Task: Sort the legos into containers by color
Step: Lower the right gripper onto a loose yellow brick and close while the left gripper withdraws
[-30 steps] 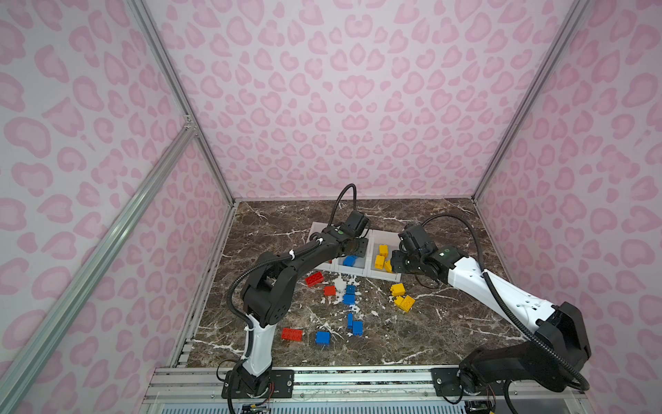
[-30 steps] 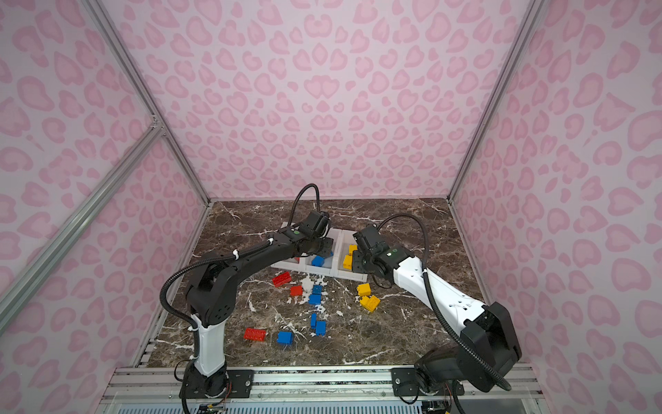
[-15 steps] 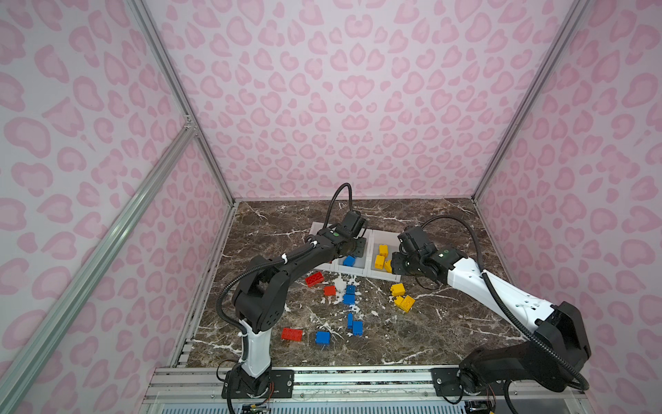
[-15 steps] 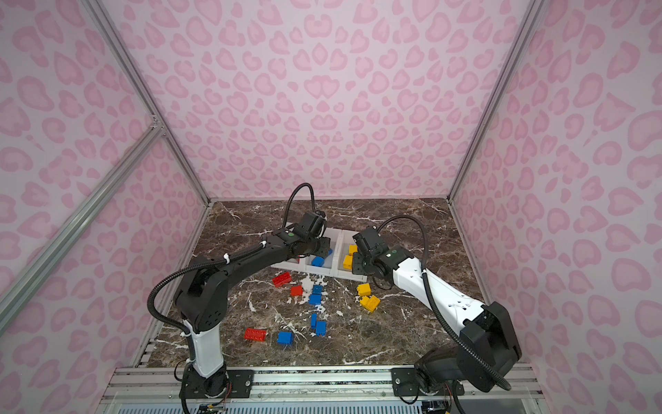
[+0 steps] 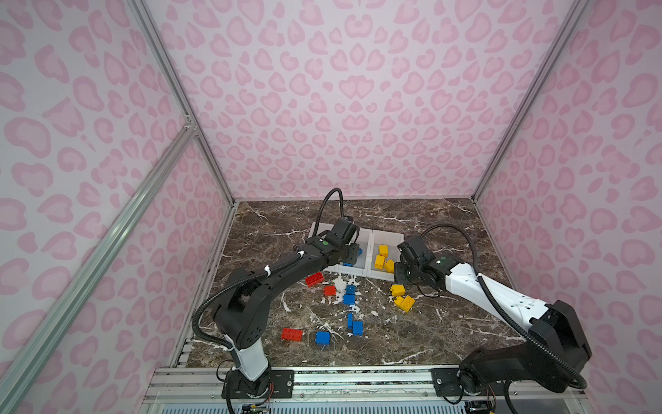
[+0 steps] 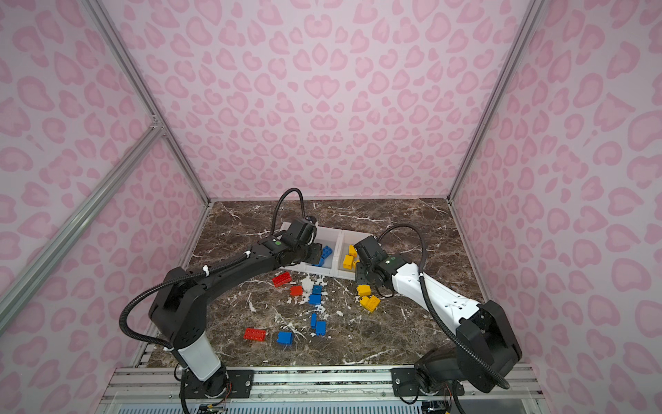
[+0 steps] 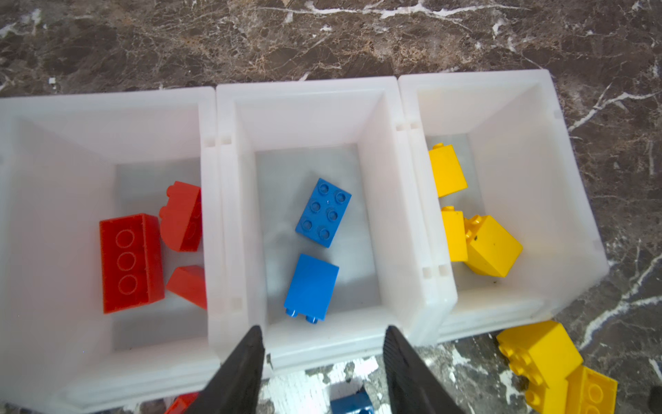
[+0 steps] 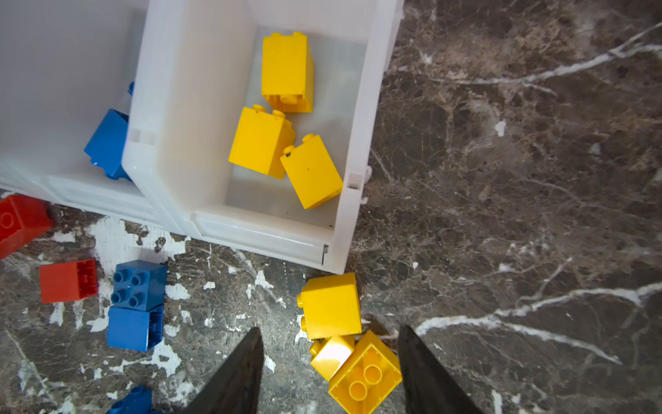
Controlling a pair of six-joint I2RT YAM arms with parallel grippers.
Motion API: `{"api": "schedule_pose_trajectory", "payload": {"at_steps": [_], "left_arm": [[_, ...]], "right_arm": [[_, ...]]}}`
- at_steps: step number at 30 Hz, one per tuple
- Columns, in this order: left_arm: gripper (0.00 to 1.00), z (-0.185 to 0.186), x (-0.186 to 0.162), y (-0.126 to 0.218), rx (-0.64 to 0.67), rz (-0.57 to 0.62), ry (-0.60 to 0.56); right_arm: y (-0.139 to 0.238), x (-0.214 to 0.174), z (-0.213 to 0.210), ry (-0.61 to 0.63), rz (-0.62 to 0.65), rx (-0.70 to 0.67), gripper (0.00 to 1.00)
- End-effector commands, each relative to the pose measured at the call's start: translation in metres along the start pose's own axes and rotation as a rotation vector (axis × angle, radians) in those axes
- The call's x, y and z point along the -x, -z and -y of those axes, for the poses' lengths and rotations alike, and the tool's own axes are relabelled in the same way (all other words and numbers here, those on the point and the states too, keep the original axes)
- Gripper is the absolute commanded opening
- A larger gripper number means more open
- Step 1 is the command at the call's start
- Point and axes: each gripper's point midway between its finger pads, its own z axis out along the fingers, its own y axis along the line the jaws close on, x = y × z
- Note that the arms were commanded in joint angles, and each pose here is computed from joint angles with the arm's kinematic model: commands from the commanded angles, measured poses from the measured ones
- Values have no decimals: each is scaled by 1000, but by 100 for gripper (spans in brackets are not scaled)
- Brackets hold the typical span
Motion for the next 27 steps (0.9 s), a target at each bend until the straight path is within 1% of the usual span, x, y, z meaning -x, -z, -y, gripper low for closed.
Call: {"api": "schedule_pose_trajectory", "payload": {"at_steps": [1,6,10,14,22,27], "left_arm": [[56,-4,-3,14,-7,31,30],[56,-11,-32,33,-34,32,102],[56,-21,-58,43,-27,20,154],[56,-29,-75,53,-14,24,195],[56,-37,-87,66,10,35,221],[56,-34,-89,69,3,39,221]], "right_arm": [[-9,-5,-2,36,-5,16,61],[-22,-16,-1,52,-32,16,61],[-30,-22,0,56,-49,12,61],[-39,-26,1,67,-70,-2,60],[-54,-32,0,81,-96,-16,57],[-61,-35,2,82,-110,-33,53]]}}
